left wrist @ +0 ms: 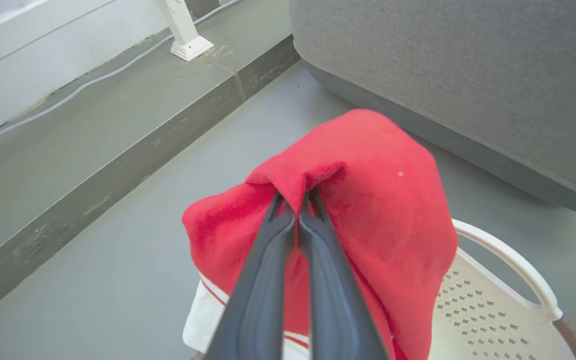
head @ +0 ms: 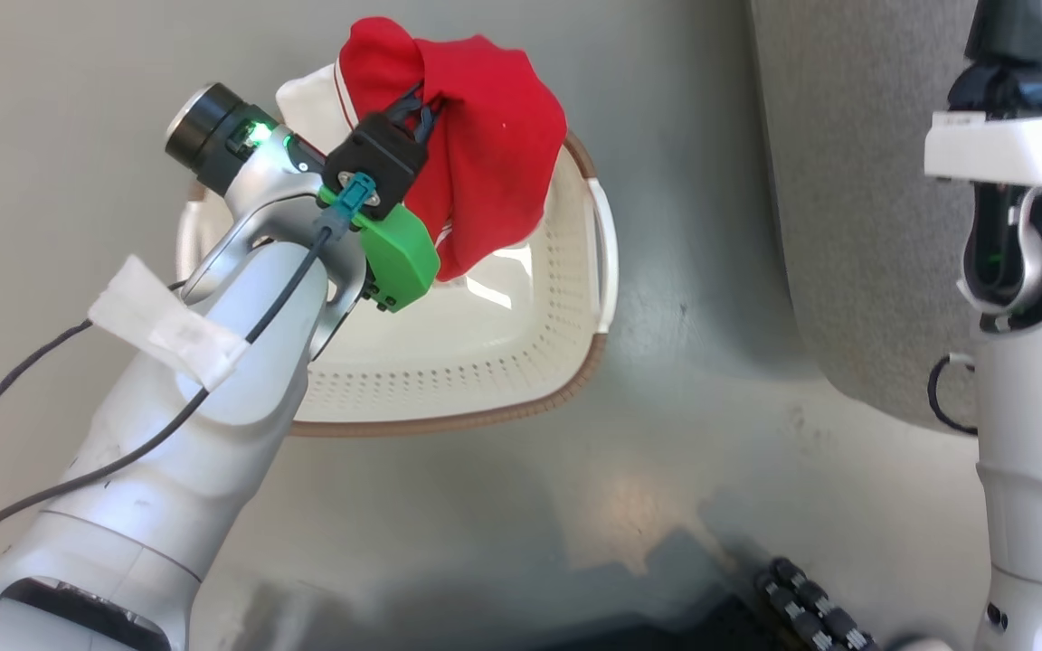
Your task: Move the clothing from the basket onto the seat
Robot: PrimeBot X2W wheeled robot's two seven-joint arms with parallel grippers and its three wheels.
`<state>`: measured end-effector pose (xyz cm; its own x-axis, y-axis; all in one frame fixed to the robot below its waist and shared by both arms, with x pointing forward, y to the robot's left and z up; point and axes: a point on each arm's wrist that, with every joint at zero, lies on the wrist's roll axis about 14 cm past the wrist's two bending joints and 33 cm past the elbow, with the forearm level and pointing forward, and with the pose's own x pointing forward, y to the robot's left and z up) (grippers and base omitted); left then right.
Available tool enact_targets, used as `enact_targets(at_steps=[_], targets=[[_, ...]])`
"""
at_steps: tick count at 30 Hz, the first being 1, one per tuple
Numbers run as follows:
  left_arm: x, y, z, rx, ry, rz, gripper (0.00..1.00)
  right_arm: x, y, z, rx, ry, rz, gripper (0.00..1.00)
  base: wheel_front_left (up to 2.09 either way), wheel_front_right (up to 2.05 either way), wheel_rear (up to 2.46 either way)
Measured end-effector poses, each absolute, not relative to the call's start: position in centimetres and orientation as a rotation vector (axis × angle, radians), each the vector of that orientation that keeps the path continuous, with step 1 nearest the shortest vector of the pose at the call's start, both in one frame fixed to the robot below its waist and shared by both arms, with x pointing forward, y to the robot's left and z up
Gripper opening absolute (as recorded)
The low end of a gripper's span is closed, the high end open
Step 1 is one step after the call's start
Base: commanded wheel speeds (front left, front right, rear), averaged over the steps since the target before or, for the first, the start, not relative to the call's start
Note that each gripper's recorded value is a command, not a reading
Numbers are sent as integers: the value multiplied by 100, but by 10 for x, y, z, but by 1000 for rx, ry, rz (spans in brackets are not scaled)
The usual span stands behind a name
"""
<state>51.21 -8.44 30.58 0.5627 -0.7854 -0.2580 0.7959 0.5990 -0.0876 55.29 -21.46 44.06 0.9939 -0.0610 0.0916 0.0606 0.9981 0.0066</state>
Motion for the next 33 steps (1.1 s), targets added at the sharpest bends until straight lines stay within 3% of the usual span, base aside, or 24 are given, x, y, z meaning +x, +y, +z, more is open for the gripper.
enact_targets(at_steps=[17, 33], targets=[[528, -45, 434, -8, 86, -766, 0, 518, -182, 465, 55, -66, 20, 100, 0, 0, 0], [491, -15, 515, 1, -23, -682, 0, 462, -150, 487, 79, -47, 113, 100, 0, 0, 0]])
